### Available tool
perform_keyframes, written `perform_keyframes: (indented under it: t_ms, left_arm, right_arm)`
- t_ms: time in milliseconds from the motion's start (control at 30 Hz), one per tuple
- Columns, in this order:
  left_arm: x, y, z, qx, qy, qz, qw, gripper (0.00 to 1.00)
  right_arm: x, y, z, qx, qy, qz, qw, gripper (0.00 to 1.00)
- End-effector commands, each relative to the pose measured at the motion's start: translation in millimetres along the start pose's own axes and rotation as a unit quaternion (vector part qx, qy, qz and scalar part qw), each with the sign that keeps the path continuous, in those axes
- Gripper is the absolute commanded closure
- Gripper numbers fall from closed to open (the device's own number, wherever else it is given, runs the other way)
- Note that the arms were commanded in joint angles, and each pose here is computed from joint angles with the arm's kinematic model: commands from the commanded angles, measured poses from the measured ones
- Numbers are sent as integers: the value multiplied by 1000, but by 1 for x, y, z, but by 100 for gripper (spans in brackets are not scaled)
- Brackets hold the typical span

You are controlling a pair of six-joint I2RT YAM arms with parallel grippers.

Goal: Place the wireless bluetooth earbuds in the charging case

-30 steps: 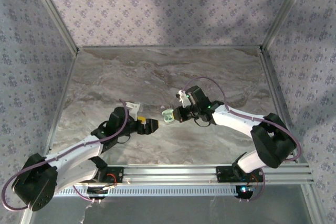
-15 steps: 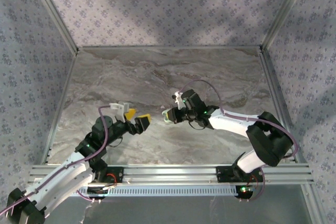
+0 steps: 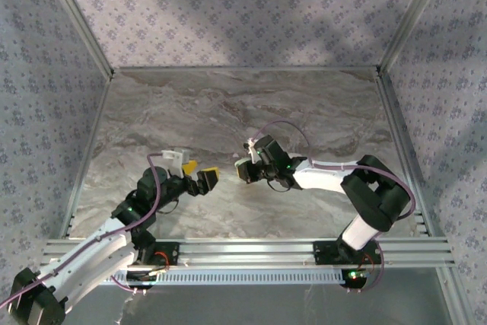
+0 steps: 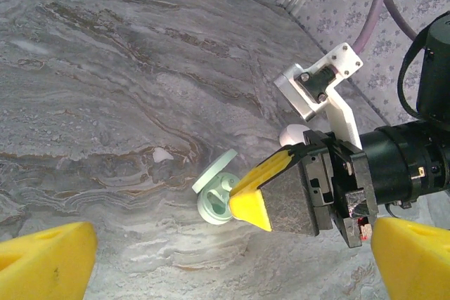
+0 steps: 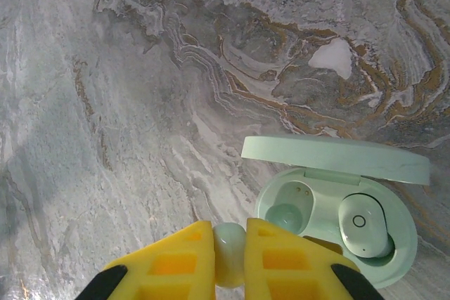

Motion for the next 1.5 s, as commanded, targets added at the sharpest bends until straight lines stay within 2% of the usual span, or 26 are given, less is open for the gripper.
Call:
perform_keyframes:
  t_ms: [0,1467]
  left_arm:
    - [-1,-3,-2,11,3,-7,1000,0]
    - [-2,-4,-3,10,5,-8,1000,0]
  right_arm:
    - [3,-8,6,3,-2,-18,1000,87]
    - [16,-11,0,-6,13,-32,999,87]
Point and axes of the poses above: each hand's point on the last joint's axis, 136 mm out from that joint toward the fingers, its own x axis out along the fingers, its own z axis along the line the jaws close on, y = z × x, the point moved 8 cm from there along -x, back along the fingers, and after that the axes turned 14 degrees about x, right-handed, at the moved point
